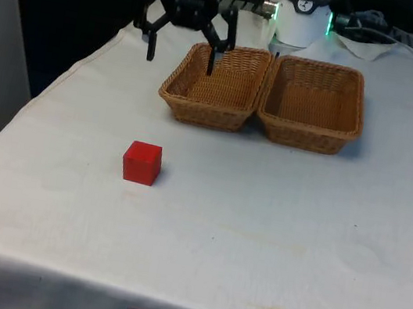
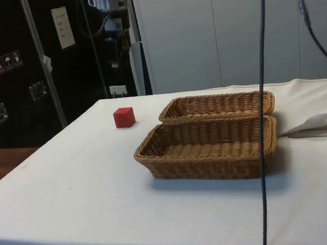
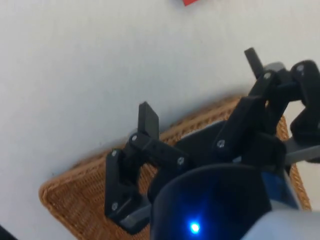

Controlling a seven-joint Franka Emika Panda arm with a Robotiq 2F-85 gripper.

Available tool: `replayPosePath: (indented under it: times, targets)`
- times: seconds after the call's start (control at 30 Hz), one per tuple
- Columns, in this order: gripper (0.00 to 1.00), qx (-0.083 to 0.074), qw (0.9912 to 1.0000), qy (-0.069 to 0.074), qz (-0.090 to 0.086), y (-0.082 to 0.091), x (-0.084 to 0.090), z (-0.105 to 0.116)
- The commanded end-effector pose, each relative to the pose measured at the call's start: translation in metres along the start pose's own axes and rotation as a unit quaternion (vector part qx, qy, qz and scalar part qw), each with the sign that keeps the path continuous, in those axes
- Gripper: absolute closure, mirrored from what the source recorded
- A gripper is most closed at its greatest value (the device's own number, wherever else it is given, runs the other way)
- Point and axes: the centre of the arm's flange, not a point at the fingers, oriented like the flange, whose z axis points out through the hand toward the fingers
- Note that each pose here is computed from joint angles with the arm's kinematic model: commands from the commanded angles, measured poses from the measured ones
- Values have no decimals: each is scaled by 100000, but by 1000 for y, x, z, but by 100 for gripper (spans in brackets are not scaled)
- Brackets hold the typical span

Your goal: Pick up the red cube and place it into the right basket.

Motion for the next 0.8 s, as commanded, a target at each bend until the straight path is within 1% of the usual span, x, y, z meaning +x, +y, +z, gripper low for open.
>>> replayPosePath:
  times: [0.0,0.1,0.13,0.2,0.23,0.3,0.43,0.47,0.5,0.53,0.57,0.7,0.77]
  targets:
    - [0,427,99998,316,261,3,1,5]
    - [0,664,99993,333,925,6,2,16]
    - [0,846,99986,323,1395,8,3,24]
    - [0,890,99983,263,1600,10,3,27]
    - [0,532,99986,-45,1576,9,2,26]
    - [0,1115,99967,379,2278,13,5,38]
    - [0,1423,99937,258,3240,17,7,54]
    - [0,1514,99919,232,3733,19,9,61]
    - [0,1546,99909,306,3959,19,10,64]
    - [0,1238,99923,-57,3726,18,8,60]
    - [0,1571,99901,245,4153,20,10,67]
    - [0,1644,99861,245,5011,22,14,81]
    - [0,1755,99826,339,5621,22,18,89]
